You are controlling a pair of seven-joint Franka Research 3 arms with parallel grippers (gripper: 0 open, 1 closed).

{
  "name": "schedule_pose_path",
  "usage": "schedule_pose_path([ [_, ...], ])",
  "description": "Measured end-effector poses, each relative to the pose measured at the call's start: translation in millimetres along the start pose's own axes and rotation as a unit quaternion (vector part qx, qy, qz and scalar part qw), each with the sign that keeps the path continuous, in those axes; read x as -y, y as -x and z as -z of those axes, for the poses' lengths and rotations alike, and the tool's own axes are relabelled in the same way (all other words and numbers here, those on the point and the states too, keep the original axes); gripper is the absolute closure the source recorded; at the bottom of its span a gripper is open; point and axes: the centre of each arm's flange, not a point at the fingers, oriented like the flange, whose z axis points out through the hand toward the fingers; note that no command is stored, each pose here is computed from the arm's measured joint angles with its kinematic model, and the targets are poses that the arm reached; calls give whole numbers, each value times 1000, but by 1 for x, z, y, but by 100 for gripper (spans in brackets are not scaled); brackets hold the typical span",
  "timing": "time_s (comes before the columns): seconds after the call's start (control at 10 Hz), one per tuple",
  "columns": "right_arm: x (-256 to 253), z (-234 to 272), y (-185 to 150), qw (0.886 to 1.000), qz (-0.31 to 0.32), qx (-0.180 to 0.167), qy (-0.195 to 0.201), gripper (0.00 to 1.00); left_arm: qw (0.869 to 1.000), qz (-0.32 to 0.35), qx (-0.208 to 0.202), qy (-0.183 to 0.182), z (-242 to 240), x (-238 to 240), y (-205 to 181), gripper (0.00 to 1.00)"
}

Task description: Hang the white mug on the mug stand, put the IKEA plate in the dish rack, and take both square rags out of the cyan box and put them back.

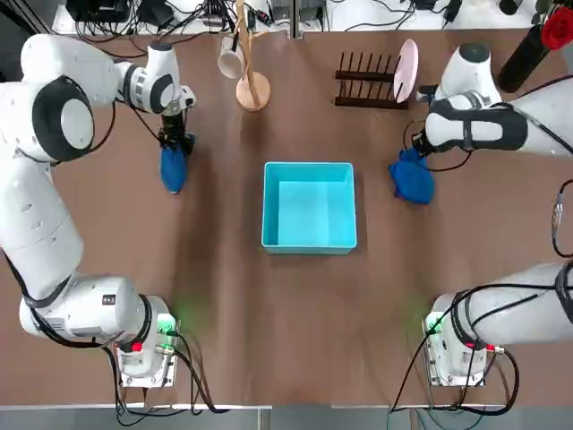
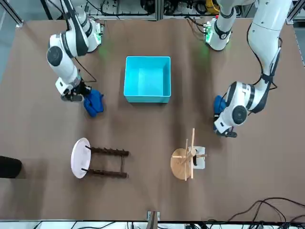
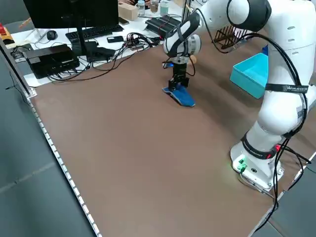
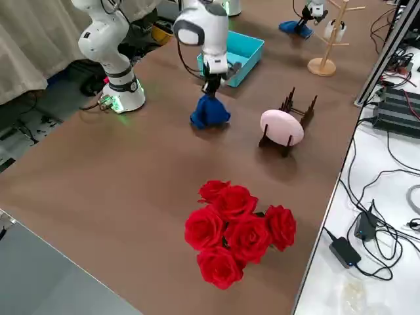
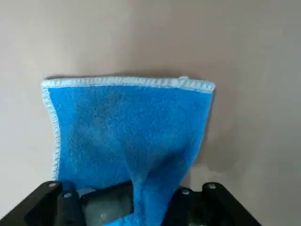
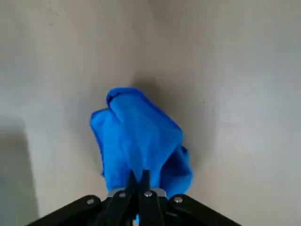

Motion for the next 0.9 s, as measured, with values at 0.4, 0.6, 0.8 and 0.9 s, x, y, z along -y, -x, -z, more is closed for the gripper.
schedule_pose_path([
  [0.4,58,143,28,1000,3,-3,-29,96,1000,-25,15,-8,-12,67,11,100],
  [0.6,105,195,50,999,-23,-17,-38,96,999,-39,22,-7,-18,117,24,100],
  [0.8,161,209,83,997,-56,-26,-50,96,999,-47,22,-4,-19,168,39,100],
  [0.9,193,210,106,995,-71,-31,-59,96,999,-46,15,-4,-15,172,39,100],
])
